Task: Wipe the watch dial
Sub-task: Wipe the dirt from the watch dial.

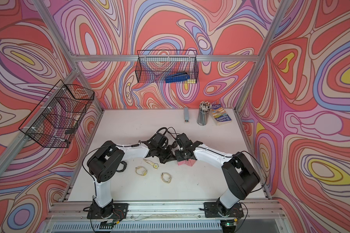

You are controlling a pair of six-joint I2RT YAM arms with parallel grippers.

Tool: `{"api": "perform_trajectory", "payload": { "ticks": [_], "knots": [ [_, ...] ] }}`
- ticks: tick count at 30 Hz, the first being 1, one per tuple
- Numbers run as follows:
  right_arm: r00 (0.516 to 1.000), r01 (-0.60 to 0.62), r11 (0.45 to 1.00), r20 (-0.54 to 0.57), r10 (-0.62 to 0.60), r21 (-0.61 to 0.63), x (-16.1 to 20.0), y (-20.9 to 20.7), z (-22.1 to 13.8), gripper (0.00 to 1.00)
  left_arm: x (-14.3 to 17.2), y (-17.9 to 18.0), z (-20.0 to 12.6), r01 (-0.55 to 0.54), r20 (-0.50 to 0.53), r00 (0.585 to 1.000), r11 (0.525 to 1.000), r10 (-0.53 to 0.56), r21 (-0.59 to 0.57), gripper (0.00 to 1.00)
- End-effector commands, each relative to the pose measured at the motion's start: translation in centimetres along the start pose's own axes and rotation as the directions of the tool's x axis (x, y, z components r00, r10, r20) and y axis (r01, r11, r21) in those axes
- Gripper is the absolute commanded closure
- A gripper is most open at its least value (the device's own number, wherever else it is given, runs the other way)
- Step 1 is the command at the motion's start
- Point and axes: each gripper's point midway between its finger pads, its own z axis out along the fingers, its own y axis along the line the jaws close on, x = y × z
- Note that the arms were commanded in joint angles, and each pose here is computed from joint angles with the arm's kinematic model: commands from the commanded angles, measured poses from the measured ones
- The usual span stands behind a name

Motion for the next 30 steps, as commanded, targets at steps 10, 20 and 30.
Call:
{"api": "perform_trajectory", "payload": {
  "ticks": [10, 20, 30],
  "knots": [
    [0.988, -0.1, 0.976, -0.1, 0.121, 0.193, 4.4, -4.4, 1.5, 1.0, 0.3, 0.8, 0.1, 0.02, 0.003, 1.0, 1.0, -0.02, -0.002, 1.0],
    [0.988, -0.059, 0.959, -0.122, 0.096, 0.276, 4.6, -6.0, 0.5, 1.0, 0.5, 0.8, -0.1, 0.018, 0.004, 1.0, 1.0, -0.018, 0.003, 1.0],
    [1.0, -0.023, 0.96, -0.014, 0.028, 0.279, 0.8, -5.7, -4.6, 1.0, 0.6, 0.6, -0.3, 0.01, 0.012, 1.0, 1.0, -0.01, 0.017, 1.0]
  ]
}}
